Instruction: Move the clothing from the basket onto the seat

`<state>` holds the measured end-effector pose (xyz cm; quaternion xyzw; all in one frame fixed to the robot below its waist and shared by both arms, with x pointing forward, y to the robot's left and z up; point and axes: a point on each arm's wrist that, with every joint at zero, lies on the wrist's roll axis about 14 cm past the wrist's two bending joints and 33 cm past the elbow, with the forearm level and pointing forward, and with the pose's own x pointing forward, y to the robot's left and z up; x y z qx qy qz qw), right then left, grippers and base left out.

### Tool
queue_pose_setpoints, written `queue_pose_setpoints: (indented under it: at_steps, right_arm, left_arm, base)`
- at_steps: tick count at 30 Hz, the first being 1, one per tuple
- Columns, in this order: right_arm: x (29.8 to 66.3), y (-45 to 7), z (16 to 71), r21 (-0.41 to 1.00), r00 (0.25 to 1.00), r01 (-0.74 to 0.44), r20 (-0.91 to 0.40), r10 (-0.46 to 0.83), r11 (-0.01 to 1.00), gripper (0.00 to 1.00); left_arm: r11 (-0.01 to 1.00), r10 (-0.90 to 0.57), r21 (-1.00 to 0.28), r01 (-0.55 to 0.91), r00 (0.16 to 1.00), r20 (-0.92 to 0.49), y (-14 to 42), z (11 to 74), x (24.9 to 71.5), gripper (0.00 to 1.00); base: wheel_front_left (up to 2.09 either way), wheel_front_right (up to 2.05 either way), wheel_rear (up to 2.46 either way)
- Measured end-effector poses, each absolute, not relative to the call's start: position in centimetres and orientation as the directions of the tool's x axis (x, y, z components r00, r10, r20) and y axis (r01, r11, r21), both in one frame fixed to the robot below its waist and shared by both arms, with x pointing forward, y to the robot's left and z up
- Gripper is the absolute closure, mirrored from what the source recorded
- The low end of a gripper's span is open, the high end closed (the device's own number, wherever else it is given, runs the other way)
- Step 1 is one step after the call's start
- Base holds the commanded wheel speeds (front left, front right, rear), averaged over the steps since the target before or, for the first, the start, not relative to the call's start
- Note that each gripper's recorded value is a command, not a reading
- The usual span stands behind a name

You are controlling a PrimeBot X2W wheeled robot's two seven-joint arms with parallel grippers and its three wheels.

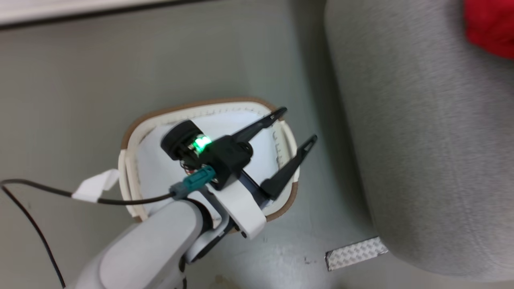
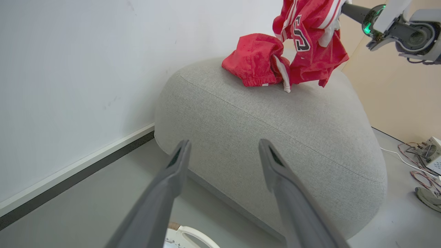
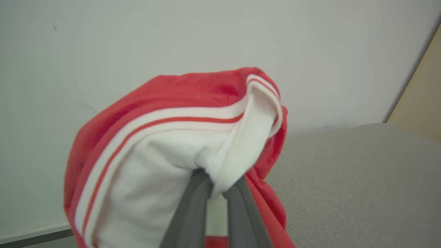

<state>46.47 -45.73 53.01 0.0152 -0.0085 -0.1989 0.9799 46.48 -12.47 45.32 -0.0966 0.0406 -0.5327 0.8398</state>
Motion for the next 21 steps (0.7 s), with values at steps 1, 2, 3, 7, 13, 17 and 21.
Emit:
queue_pose_setpoints:
  at_steps: [1,2,3,7,13,17,21]
  right_arm:
    - [47.1,-46.1,51.8,0.030,0.917,0.400,-0.028,-0.399,0.916,1.00]
    - [47.4,-46.4,50.2,0.020,0.909,0.409,-0.090,-0.406,0.912,1.00]
    - [47.7,-46.3,48.1,0.006,0.901,0.409,-0.161,-0.403,0.912,1.00]
    - [47.8,-45.5,41.6,-0.013,0.838,0.414,-0.386,-0.386,0.910,0.78]
    - [47.0,-44.6,39.3,-0.008,0.793,0.406,-0.493,-0.357,0.914,0.00]
    - [46.6,-44.5,40.6,-0.025,0.803,0.385,-0.484,-0.348,0.922,0.00]
    - [44.8,-44.2,41.6,-0.045,0.792,0.354,-0.517,-0.325,0.934,0.00]
  left_arm:
    - [0.428,-0.896,-0.212,0.879,0.442,0.025,-12.0,44.6,47.0,0.00]
    - [0.439,-0.891,-0.218,0.872,0.454,0.020,-11.7,44.1,47.3,0.00]
    - [0.452,-0.884,-0.224,0.864,0.467,0.015,-11.3,43.6,47.7,0.00]
    - [0.492,-0.863,-0.232,0.839,0.505,-0.005,-9.8,42.5,48.3,0.00]
    - [0.527,-0.842,-0.218,0.821,0.539,-0.007,-8.7,42.9,48.5,0.00]
    - [0.546,-0.829,-0.203,0.813,0.559,0.008,-8.2,44.1,48.4,0.00]
    - [0.563,-0.816,-0.196,0.803,0.577,0.023,-7.9,45.7,47.6,0.00]
  base:
    - [0.00,0.00,0.00]
    - [0.00,0.00,0.00]
    - [0.00,0.00,0.00]
    - [0.00,0.00,0.00]
    - [0.00,0.00,0.00]
    - [0.00,0.00,0.00]
    - [0.00,0.00,0.00]
